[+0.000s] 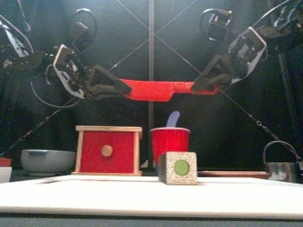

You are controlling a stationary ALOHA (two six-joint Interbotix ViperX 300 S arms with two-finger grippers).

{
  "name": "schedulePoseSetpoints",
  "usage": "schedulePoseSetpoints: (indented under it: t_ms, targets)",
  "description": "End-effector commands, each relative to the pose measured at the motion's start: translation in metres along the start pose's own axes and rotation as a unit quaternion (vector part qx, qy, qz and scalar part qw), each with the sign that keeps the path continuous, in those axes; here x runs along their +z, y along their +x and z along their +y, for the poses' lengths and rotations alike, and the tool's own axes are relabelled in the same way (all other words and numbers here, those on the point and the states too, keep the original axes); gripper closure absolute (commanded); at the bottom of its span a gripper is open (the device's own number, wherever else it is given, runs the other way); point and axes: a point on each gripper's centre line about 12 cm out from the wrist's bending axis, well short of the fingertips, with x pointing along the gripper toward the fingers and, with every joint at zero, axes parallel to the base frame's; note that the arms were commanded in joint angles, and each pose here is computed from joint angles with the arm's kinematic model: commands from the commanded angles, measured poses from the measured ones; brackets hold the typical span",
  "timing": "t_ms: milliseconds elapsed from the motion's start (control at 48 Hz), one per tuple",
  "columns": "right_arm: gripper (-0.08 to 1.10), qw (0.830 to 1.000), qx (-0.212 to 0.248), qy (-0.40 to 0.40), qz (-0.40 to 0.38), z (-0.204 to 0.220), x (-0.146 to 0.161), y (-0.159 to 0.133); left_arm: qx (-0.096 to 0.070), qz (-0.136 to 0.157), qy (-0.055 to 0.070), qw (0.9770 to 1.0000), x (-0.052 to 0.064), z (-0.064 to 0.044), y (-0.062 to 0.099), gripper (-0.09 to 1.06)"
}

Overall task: Cut the sushi into 4 pieces with the knife
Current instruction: Cut the sushi into 4 pieces

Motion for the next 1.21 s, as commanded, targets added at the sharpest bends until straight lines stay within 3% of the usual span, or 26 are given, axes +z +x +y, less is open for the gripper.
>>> schedulePoseSetpoints:
  t_ms: [21,229,583,833,1208]
  targets:
    - [0.96,1.0,0.003,-0.002,0.004,0.002,-0.002,0.003,0.003,-0.03,-0.013,0.9995,0.011,-0.004,0.01,0.78]
    - [0.96,1.0,0.001,-0.002,0.018,0.001,-0.012,0.005,0.01,-0.013,-0.029,0.9995,-0.008,-0.01,0.017,0.78]
    - [0.96,0.999,0.001,0.016,0.036,0.004,-0.024,0.011,0.006,0.018,-0.041,0.999,-0.036,-0.023,0.031,0.79]
    - [0.96,0.998,0.012,0.014,0.054,0.013,-0.033,0.018,0.005,0.036,-0.052,0.998,-0.048,-0.034,0.034,0.79]
    - [0.96,0.997,0.011,0.017,0.07,0.013,-0.041,0.02,0.011,0.053,-0.056,0.997,-0.061,-0.035,0.042,0.79]
